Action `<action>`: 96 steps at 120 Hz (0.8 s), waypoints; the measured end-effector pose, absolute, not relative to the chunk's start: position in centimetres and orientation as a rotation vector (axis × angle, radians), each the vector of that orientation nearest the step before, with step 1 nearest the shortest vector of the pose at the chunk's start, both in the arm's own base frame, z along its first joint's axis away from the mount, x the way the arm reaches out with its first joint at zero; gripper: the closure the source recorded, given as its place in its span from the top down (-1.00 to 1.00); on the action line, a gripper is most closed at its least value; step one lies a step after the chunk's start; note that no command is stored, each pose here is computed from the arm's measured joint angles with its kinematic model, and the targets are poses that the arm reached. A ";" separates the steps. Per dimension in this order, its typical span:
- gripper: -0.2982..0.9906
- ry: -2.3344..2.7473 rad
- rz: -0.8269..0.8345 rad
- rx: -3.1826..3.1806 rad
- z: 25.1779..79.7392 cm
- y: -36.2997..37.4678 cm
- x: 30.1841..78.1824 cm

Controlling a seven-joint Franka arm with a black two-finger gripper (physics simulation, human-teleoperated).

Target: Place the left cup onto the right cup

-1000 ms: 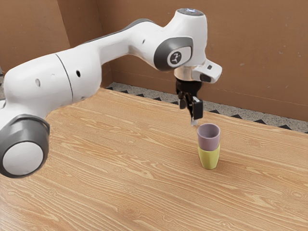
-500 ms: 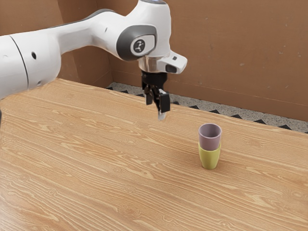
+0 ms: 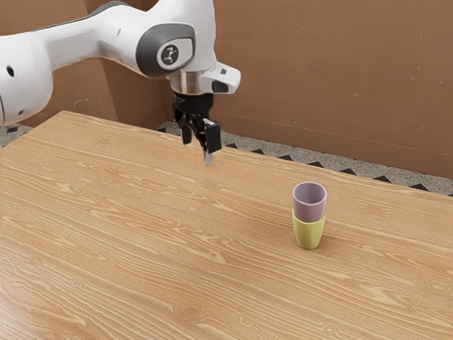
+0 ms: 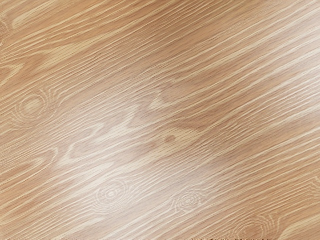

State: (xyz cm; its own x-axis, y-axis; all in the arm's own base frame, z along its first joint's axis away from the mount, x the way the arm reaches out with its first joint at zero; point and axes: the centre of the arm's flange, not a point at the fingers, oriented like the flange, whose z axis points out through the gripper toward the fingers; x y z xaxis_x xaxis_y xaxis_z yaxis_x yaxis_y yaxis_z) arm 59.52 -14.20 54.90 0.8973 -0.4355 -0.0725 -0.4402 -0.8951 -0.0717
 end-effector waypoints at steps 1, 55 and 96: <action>0.54 0.683 0.083 -2.976 54.9 -14.1 59.5; 0.54 0.418 0.079 -3.007 56.3 -7.8 59.2; 0.54 0.286 0.065 -3.014 57.2 -4.7 59.2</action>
State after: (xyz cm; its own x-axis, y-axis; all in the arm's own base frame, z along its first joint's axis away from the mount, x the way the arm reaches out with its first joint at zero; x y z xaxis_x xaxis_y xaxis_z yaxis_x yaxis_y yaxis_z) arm 59.19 -4.67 57.21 0.9813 -0.1851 -0.0533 -0.1900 -0.9758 -0.1085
